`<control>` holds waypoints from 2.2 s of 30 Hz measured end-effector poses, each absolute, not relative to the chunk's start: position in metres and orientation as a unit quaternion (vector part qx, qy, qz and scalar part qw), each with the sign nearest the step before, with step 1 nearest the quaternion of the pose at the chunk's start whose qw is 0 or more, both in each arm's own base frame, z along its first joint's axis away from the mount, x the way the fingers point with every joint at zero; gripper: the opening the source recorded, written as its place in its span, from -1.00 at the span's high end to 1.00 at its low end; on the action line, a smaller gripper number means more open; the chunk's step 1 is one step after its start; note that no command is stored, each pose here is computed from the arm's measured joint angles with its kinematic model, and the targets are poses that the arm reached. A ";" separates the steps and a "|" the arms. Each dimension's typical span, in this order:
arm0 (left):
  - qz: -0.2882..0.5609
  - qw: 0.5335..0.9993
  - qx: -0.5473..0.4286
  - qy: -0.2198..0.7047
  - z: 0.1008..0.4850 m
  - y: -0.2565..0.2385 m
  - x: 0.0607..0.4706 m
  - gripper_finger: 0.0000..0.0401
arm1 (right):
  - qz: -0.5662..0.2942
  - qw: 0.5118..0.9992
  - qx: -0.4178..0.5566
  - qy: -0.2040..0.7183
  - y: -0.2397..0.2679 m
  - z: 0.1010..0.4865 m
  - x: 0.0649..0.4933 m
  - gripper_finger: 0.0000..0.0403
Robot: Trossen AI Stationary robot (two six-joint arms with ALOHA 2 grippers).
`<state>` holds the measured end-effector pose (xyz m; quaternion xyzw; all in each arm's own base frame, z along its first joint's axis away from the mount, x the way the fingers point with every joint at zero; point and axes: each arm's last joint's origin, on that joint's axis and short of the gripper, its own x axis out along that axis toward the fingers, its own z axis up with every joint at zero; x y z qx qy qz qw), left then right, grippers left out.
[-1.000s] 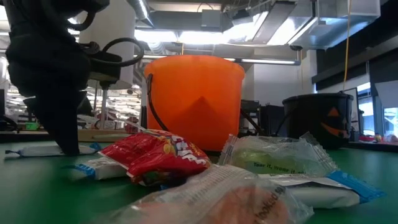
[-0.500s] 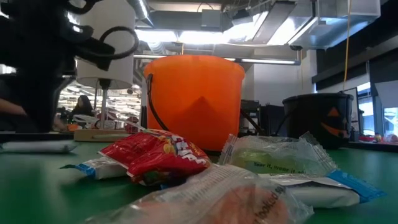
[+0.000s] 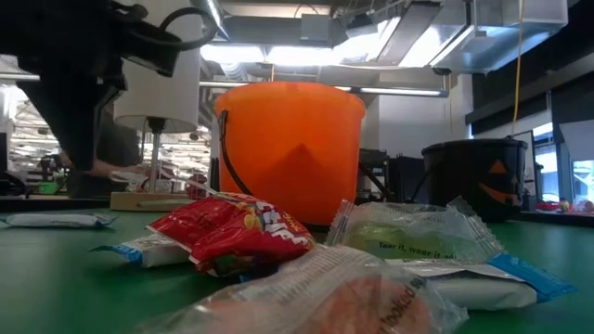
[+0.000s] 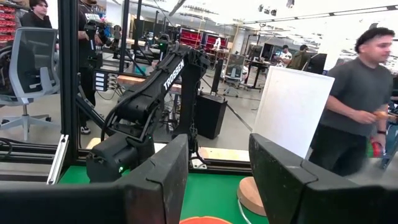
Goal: Sort candy
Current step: Put the white candy into the black bucket
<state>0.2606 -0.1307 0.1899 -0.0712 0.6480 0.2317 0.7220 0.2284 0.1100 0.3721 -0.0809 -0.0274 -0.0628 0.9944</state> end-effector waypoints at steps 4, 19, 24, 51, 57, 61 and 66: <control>0.236 0.697 -0.053 0.675 0.191 -0.131 0.252 0.88 | -0.063 0.994 -0.081 -0.028 0.110 0.372 0.228 0.18; 0.181 0.663 0.008 0.726 0.159 -0.131 0.224 -0.07 | -0.063 0.994 -0.081 -0.027 0.110 0.372 0.228 0.18; 0.124 0.718 -0.024 0.685 0.153 -0.127 0.220 -0.06 | -0.063 0.994 -0.082 -0.026 0.110 0.372 0.228 0.18; 0.083 0.740 -0.080 0.663 0.131 -0.099 0.202 0.87 | -0.063 0.994 -0.082 -0.026 0.110 0.372 0.228 0.18; 0.094 0.766 -0.071 0.631 0.143 -0.099 0.202 1.00 | -0.063 0.994 -0.082 -0.025 0.110 0.372 0.228 0.18; 0.092 0.790 -0.059 0.603 0.156 -0.104 0.205 1.00 | -0.063 0.994 -0.082 -0.025 0.110 0.372 0.228 0.18; 0.092 0.811 -0.041 0.576 0.177 -0.113 0.209 1.00 | -0.064 0.994 -0.082 -0.026 0.110 0.372 0.228 0.18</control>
